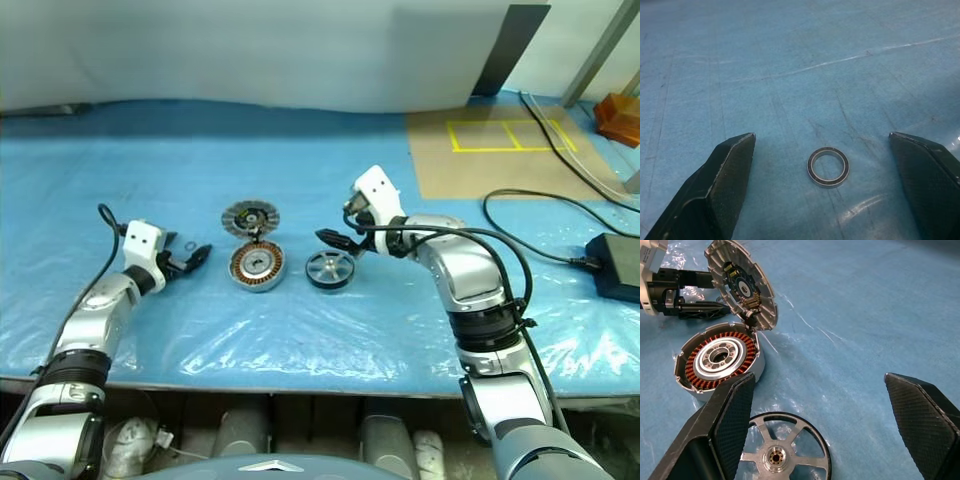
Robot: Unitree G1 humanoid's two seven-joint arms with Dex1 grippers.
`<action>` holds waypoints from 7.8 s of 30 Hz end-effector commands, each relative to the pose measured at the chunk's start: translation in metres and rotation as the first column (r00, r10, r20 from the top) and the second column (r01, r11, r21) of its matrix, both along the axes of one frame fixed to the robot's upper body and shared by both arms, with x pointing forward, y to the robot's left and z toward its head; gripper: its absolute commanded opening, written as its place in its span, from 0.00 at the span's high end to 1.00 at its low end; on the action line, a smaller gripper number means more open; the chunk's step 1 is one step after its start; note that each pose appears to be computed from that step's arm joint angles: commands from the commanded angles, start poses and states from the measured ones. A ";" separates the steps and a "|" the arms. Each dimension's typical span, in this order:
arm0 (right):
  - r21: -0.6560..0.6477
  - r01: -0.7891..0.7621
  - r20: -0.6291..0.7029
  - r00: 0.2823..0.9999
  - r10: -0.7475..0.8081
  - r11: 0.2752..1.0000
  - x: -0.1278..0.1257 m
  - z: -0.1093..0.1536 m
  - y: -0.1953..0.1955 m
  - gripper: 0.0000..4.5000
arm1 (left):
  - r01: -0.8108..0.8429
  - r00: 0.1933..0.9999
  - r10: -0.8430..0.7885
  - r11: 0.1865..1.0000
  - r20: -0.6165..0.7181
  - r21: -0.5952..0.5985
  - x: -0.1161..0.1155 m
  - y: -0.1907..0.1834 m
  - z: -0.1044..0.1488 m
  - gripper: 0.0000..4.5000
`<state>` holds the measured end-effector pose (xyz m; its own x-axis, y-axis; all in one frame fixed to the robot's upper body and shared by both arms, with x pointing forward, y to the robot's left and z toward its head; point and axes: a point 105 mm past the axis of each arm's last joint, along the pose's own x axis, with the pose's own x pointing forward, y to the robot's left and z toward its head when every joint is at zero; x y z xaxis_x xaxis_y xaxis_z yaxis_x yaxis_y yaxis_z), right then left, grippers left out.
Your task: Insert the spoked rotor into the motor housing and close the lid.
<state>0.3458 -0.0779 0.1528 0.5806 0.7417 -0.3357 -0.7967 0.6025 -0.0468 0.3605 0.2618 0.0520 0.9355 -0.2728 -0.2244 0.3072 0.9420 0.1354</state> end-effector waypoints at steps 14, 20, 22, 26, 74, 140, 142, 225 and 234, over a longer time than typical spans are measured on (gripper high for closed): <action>0.008 -0.030 0.023 0.999 0.030 1.000 0.001 0.005 0.008 0.02 | -0.016 0.987 0.015 1.000 -0.163 -0.005 -0.022 0.008 -0.040 0.85; 0.001 -0.032 0.020 0.999 0.032 0.999 0.001 0.003 0.009 0.02 | 0.084 0.990 -0.090 0.995 -0.112 -0.059 -0.028 -0.005 -0.029 0.85; 0.002 -0.034 0.019 0.999 0.034 0.999 0.000 0.003 0.009 0.02 | 0.133 0.987 -0.142 0.985 -0.078 -0.110 -0.032 -0.013 -0.019 0.85; 0.012 -0.040 0.009 0.999 0.039 0.999 -0.001 0.002 0.009 0.02 | 0.226 0.973 -0.229 0.957 0.005 -0.183 -0.043 -0.025 0.010 0.85; -0.002 0.037 -0.050 0.998 -0.037 0.999 -0.005 -0.015 -0.021 0.02 | 0.524 0.833 -0.531 0.847 0.155 0.085 -0.037 -0.112 0.039 0.85; 0.034 -0.053 -0.051 0.997 0.055 0.998 -0.009 -0.015 -0.007 0.02 | 0.527 0.840 -0.504 0.846 0.200 -0.080 -0.049 -0.095 0.085 0.44; 0.029 -0.047 -0.050 0.998 0.049 0.998 -0.006 -0.014 -0.007 0.02 | 0.515 0.847 -0.497 0.855 0.190 -0.058 -0.050 -0.090 0.085 0.44; -0.008 -0.021 -0.085 0.996 0.020 1.000 -0.011 -0.033 -0.013 0.02 | 0.615 0.789 -0.614 0.789 -0.023 0.019 -0.057 -0.101 0.035 0.99; 0.030 -0.068 -0.091 0.993 0.070 0.997 -0.016 -0.023 -0.009 0.02 | 0.660 0.752 -0.657 0.750 0.054 -0.048 -0.075 -0.095 0.066 0.99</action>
